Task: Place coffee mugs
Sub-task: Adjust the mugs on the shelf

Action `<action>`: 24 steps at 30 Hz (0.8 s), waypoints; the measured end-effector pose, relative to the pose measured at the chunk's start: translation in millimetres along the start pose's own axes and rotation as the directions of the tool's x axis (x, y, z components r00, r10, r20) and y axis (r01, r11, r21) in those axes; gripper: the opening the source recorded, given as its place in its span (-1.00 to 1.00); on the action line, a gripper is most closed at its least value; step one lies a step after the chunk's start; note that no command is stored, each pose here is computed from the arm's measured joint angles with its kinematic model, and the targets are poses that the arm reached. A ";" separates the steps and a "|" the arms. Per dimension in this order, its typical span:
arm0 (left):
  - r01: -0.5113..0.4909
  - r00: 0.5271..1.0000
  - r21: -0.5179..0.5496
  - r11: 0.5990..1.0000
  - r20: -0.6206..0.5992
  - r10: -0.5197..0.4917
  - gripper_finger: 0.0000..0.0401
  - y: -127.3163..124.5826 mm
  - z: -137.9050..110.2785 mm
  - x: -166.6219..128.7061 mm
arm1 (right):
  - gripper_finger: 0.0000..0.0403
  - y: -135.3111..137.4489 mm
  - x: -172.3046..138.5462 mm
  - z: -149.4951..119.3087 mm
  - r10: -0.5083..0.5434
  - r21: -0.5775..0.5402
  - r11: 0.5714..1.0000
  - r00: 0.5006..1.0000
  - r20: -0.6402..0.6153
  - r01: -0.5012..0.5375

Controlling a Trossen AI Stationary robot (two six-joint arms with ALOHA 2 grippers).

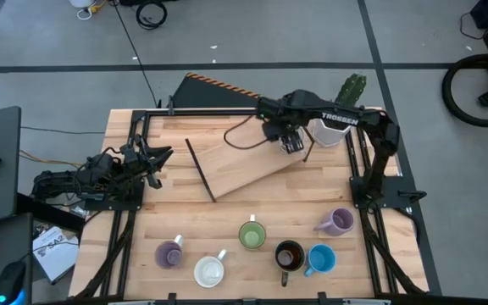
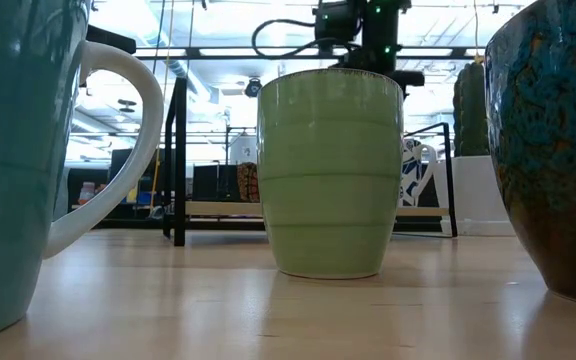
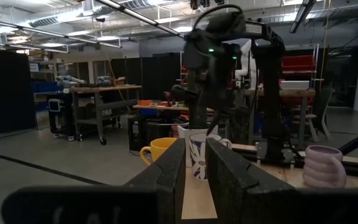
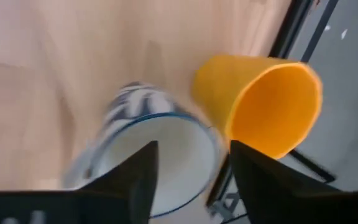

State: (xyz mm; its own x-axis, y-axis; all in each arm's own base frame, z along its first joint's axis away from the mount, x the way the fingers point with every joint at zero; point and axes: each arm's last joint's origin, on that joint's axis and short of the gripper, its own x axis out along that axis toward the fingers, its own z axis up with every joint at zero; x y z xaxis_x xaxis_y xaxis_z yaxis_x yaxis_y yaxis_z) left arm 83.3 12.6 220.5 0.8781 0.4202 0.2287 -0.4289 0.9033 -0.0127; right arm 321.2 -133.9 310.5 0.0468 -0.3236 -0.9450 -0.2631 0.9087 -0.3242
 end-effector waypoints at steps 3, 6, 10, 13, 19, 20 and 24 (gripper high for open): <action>0.000 1.000 -0.001 1.000 0.000 0.000 -0.66 0.0 0.0 0.0 | 0.26 -10.8 3.4 -5.1 -0.007 -0.061 0.998 1.000 0.022 0.009; 0.001 1.000 -0.002 1.000 0.000 -0.001 -0.66 0.0 0.0 0.0 | 0.36 -22.6 7.5 -12.2 0.009 -0.106 0.994 0.998 0.063 -0.003; 0.000 1.000 -0.002 1.000 0.000 0.000 -0.66 0.0 0.0 0.0 | 0.35 -36.2 18.7 -23.8 0.078 -0.127 0.990 0.986 0.146 -0.060; 0.000 1.000 0.000 1.000 -0.003 0.000 -0.66 0.0 -0.3 0.0 | 0.31 -40.2 30.6 -31.7 0.112 -0.139 0.986 0.982 0.155 -0.090; 0.001 1.000 0.004 1.000 -0.009 -0.001 -0.66 -0.1 -0.9 0.0 | 0.17 -35.7 49.2 -32.2 0.114 -0.203 0.976 0.984 0.139 -0.084; 0.001 1.000 0.006 1.000 -0.009 -0.001 -0.66 -0.1 -0.9 0.0 | 0.14 -34.3 51.2 -29.9 0.101 -0.218 0.973 0.985 0.139 -0.069; 0.001 1.000 0.009 1.000 -0.009 -0.001 -0.66 -0.1 -1.0 0.0 | -0.01 -28.7 57.1 -24.1 0.071 -0.256 0.966 0.990 0.126 -0.037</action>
State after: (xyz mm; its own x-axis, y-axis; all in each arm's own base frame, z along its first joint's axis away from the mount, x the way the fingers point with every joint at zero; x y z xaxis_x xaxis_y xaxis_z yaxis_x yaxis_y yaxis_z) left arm 83.6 12.6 219.6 0.8804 0.4202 0.2197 -0.4300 0.9028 -0.0038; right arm 308.1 -184.7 266.9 0.1487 -0.2228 -0.9635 -0.5028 0.8219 -0.2677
